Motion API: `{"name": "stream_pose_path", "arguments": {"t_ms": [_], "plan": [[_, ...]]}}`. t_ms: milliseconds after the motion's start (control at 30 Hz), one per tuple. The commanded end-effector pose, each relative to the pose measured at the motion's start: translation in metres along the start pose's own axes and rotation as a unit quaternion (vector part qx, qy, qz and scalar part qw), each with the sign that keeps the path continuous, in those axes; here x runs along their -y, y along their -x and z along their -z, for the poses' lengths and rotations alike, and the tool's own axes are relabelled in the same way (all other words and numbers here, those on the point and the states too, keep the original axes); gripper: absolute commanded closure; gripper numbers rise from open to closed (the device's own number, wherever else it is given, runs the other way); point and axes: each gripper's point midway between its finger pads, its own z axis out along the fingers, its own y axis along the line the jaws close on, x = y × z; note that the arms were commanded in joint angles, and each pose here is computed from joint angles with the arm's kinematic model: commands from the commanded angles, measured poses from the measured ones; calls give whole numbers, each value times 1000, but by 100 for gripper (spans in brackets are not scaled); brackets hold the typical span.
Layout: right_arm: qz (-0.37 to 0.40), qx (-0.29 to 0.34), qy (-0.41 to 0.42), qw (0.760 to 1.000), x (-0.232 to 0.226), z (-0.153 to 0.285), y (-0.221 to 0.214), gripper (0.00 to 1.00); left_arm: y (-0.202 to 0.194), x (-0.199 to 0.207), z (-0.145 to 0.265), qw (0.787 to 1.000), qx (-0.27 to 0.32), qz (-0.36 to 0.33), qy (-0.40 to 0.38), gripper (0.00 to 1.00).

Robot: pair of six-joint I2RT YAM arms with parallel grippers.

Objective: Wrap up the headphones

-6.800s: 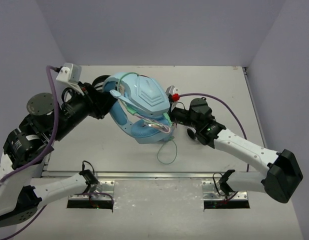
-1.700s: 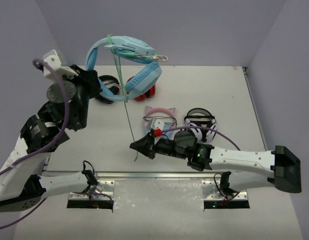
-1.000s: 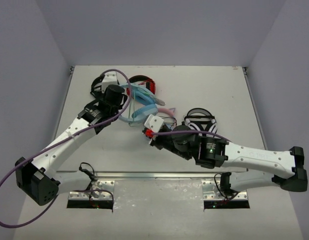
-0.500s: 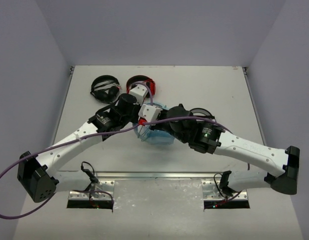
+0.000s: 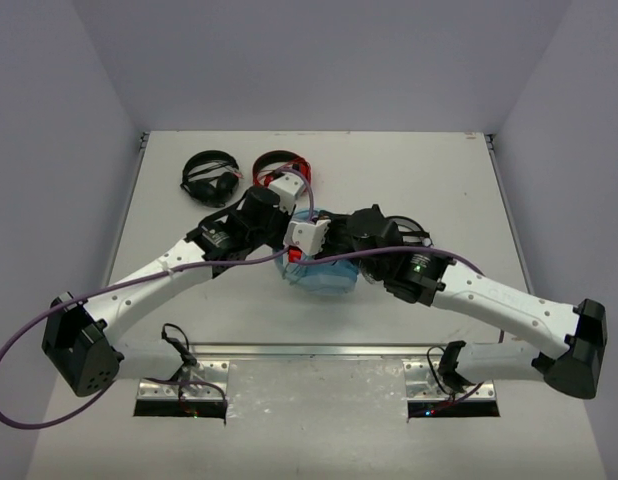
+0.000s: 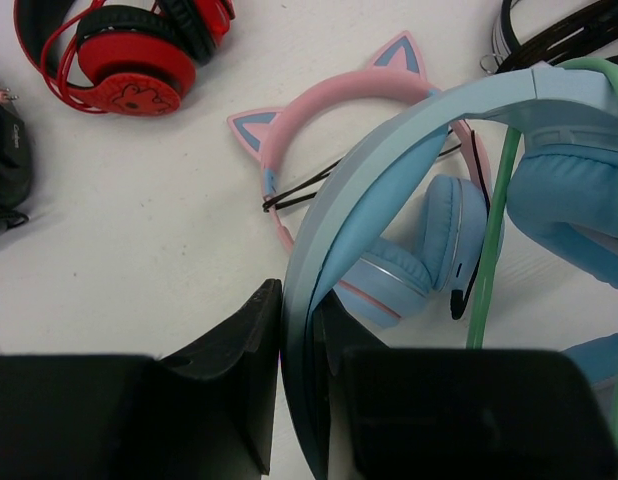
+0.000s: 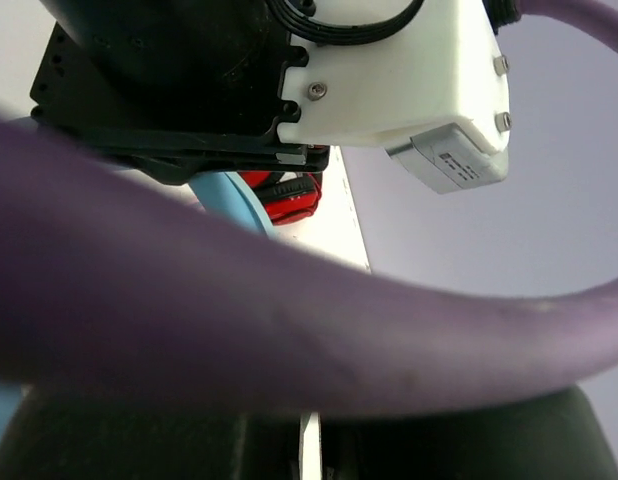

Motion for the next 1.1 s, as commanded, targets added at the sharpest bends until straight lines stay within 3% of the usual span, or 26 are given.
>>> {"name": "stream_pose_path", "arguments": {"t_ms": [0, 267, 467, 633, 700, 767, 1067], "plan": [[17, 29, -52, 998, 47, 10, 12, 99, 7, 11, 3, 1000, 5, -9, -25, 100], [19, 30, -46, 998, 50, 3, -11, 98, 5, 30, 9, 996, 6, -34, -80, 100], [-75, 53, 15, 996, 42, 13, -18, 95, 14, 29, 12, 996, 20, -28, -77, 100], [-107, 48, 27, 993, 39, 12, -30, 88, 21, 30, 15, 996, 32, -20, -81, 100], [-122, 43, 18, 991, 45, 12, -37, 89, 24, 39, 19, 993, 39, -23, -107, 100], [-131, 43, 17, 990, 49, 12, -42, 96, 27, 43, 25, 991, 49, -26, -125, 100], [-134, 16, 4, 991, 54, 9, -64, 98, 37, 43, 33, 989, 68, -26, -126, 100]]}}
